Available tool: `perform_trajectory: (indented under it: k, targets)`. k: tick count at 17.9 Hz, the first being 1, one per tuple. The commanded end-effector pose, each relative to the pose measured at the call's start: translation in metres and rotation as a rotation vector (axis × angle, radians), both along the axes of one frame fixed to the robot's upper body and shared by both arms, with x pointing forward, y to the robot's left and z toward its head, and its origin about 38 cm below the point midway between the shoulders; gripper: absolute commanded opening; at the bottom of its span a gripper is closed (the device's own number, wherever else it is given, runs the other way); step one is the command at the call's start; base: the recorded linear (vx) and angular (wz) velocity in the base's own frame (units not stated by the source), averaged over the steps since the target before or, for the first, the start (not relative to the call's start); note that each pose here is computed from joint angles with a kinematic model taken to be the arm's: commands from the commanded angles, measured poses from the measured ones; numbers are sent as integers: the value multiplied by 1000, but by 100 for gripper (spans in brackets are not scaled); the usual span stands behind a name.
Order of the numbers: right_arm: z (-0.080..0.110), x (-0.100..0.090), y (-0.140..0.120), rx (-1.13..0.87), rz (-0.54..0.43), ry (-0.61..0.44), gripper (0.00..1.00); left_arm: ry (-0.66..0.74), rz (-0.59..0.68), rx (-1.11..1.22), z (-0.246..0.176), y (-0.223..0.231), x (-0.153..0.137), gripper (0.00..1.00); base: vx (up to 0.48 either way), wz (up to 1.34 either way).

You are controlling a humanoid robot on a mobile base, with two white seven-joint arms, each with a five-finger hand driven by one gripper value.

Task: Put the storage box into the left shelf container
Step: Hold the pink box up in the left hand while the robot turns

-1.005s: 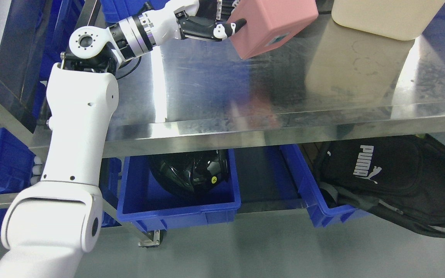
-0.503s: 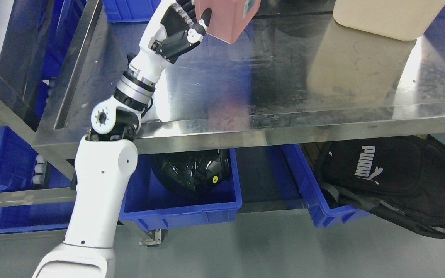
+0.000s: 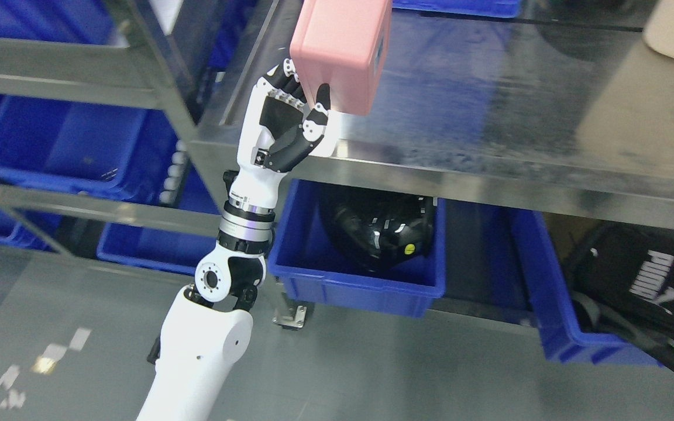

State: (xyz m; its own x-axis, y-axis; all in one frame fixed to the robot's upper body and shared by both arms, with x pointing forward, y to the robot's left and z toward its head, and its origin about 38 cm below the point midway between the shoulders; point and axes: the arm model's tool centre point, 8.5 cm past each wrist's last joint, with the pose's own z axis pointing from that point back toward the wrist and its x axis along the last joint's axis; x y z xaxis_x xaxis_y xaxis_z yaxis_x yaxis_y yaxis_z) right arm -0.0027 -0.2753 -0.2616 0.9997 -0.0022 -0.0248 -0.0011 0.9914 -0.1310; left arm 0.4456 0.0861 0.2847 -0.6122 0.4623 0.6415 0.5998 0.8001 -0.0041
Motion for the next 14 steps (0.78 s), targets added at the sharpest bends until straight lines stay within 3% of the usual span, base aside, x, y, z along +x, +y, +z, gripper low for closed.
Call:
perform_trajectory:
  k: [1,8,14]
  targets:
    - [1,1,-11,-16,-2,-12,100,-62,-129,3,-2,-31,-51,1,-91,892]
    - [1,1,-11,-16,-2,-12,100,17,-64,-26,-30,-9,-50,1,-21,1443]
    - [1,1,-11,-16,-2,-12,100,59,54,-79,-49,32,-47,2,413,1639]
